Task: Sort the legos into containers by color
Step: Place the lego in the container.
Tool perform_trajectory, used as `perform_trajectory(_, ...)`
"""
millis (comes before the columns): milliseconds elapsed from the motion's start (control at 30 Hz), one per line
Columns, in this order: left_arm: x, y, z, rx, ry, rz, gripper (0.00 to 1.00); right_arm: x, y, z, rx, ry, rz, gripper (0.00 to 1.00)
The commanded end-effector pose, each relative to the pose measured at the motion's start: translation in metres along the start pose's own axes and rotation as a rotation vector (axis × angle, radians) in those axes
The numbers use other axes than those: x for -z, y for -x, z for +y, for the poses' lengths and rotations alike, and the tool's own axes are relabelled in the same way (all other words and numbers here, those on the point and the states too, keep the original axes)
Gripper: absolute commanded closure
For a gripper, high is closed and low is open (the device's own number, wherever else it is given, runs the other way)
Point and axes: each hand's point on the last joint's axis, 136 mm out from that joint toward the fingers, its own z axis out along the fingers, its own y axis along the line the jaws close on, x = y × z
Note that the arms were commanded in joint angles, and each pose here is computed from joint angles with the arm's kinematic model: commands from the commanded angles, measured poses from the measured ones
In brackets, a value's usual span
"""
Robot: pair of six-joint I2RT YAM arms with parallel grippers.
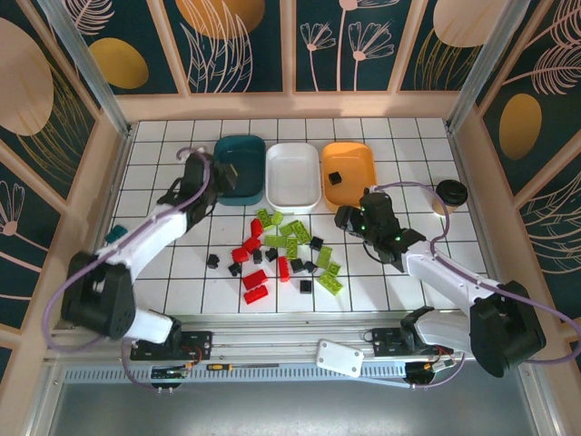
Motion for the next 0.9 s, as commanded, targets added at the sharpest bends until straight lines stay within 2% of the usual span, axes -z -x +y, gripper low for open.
perform_trajectory(0, -0.036, 0.0, 0.0, -0.054, 0.072, 0.031, 0.71, 0.003, -0.003, -0.002, -0.006, 0.015, 0.002, 0.44)
perform_trajectory(300, -0.11, -0.003, 0.009, -0.101, 0.22, 0.089, 0.67, 0.009, -0.038, -0.004, 0.04, 0.059, 0.108, 0.44)
perform_trajectory(400, -0.12, -0.006, 0.012, -0.101, 0.232, 0.1, 0.61, 0.011, -0.043, -0.004, 0.048, 0.072, 0.117, 0.43)
perform_trajectory(500, -0.124, -0.007, 0.009, -0.101, 0.229, 0.113, 0.47, 0.013, -0.046, 0.0, 0.057, 0.105, 0.124, 0.42)
perform_trajectory(567, -0.122, -0.004, 0.002, -0.093, 0.206, 0.112, 0.37, 0.015, -0.048, 0.008, 0.076, 0.142, 0.126, 0.41)
perform_trajectory(667, -0.108, 0.008, -0.012, -0.081, 0.149, 0.095, 0.29, 0.016, -0.048, 0.023, 0.107, 0.196, 0.123, 0.41)
perform_trajectory(867, -0.044, 0.023, -0.055, -0.05, -0.067, 0.044, 0.17, 0.009, -0.049, 0.066, 0.236, 0.283, 0.129, 0.4)
